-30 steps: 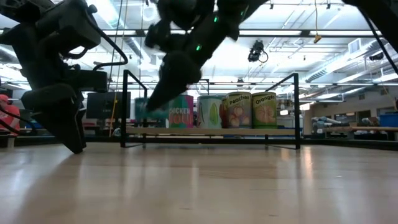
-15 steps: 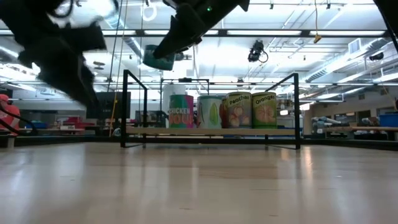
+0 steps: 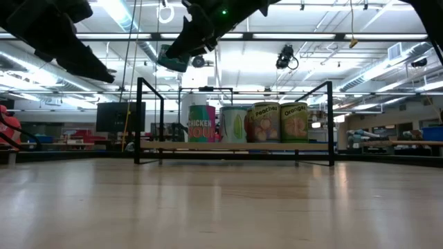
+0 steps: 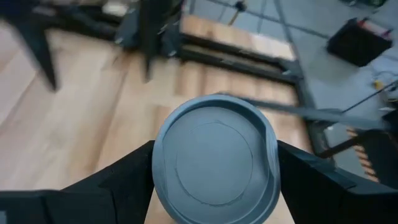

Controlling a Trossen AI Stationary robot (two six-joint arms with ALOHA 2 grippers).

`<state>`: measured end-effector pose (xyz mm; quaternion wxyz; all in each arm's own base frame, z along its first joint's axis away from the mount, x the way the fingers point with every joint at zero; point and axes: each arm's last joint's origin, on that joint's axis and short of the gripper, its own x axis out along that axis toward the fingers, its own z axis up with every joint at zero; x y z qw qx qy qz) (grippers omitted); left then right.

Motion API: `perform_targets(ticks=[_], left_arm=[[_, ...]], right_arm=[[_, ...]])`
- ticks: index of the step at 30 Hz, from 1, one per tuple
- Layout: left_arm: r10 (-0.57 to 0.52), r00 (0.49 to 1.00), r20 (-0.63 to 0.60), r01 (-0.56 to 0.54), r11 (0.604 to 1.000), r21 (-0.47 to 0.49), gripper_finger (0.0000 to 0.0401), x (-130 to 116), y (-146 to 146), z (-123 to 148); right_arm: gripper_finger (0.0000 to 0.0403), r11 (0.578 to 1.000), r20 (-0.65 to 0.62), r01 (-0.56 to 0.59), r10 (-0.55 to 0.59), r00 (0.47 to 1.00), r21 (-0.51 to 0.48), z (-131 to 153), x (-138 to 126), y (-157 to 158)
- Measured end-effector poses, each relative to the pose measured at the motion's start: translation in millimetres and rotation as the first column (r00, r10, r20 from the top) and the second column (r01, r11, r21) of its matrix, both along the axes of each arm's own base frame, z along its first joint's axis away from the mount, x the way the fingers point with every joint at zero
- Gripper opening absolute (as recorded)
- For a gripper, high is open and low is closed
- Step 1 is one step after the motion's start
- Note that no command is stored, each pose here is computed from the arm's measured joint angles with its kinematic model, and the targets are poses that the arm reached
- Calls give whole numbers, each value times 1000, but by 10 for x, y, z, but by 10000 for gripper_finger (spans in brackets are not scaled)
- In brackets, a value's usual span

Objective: Pick and place cans onto a shelf
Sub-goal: Put the canned tuna on the shelf

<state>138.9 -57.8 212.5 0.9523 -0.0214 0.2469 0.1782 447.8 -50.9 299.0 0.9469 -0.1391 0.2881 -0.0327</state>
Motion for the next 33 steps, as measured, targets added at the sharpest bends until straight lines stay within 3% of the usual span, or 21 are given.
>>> perform_targets(ticks=[6,16,21,33], left_arm=[[18,999,33,-17,1000,-6,396,-43,30,-9],[20,999,43,-20,1000,4,396,-37,24,-2],[20,999,40,-20,1000,6,396,-40,25,-4],[29,999,44,-28,1000,-10,396,-40,26,-4]], right_arm=[[300,1000,-10,27,-27,1000,8,44,106,-285],[300,998,-95,59,-59,994,2,-321,351,-639],[301,998,-146,62,-61,987,1,-494,395,-712],[301,999,-218,54,-54,974,-7,-551,346,-735]])
